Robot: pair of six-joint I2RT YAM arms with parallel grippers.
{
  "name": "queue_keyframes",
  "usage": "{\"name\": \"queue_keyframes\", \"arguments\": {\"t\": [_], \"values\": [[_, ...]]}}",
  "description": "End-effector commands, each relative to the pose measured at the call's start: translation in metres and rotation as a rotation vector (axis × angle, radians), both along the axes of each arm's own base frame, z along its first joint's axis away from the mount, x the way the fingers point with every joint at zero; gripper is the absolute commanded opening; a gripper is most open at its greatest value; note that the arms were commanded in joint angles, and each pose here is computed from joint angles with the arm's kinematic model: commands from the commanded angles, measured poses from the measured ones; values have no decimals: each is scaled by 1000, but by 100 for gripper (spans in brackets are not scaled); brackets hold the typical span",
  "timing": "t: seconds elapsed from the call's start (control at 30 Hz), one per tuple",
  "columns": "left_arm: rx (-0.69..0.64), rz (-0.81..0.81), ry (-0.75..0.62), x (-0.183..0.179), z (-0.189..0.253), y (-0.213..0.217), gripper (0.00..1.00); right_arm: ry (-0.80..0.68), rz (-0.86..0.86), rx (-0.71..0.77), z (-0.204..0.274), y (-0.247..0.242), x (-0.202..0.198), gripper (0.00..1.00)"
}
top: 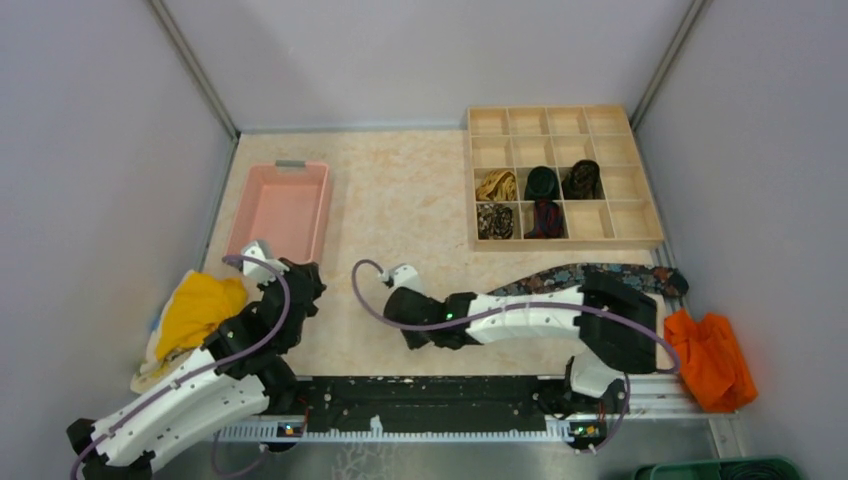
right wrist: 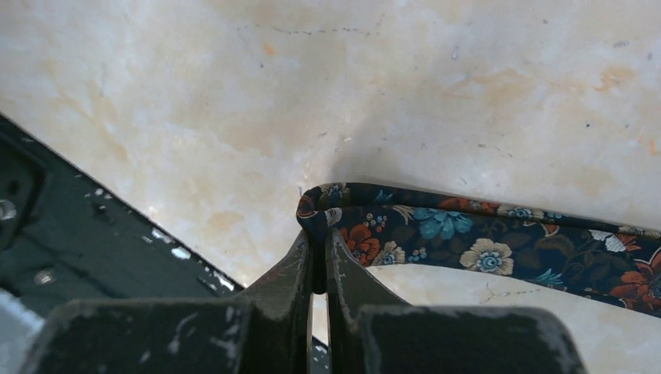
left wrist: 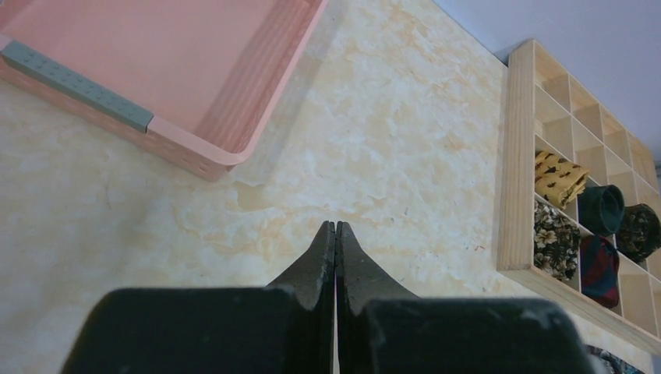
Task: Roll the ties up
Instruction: Roll the tie at the center of the board.
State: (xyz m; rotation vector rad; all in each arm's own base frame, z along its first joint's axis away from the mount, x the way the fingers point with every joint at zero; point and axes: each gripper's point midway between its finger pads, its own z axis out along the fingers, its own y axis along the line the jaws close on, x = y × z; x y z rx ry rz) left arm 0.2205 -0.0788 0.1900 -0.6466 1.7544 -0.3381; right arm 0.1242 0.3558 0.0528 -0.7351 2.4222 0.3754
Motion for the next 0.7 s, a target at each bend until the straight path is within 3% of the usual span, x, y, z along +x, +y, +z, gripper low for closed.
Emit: {"name": "queue_keyframes", "arguments": {"t": [0.0,0.23,0.67], "values": [[7,27,-11,7,11,-3,0,72,45,347,49,18,7,0],[29,-61,-20,25,15,-36,0,139,34,514,59,-11,15,0],[45,-295,56,49,-12,-115,0,132,-162,415,10,-97,52,0]]}}
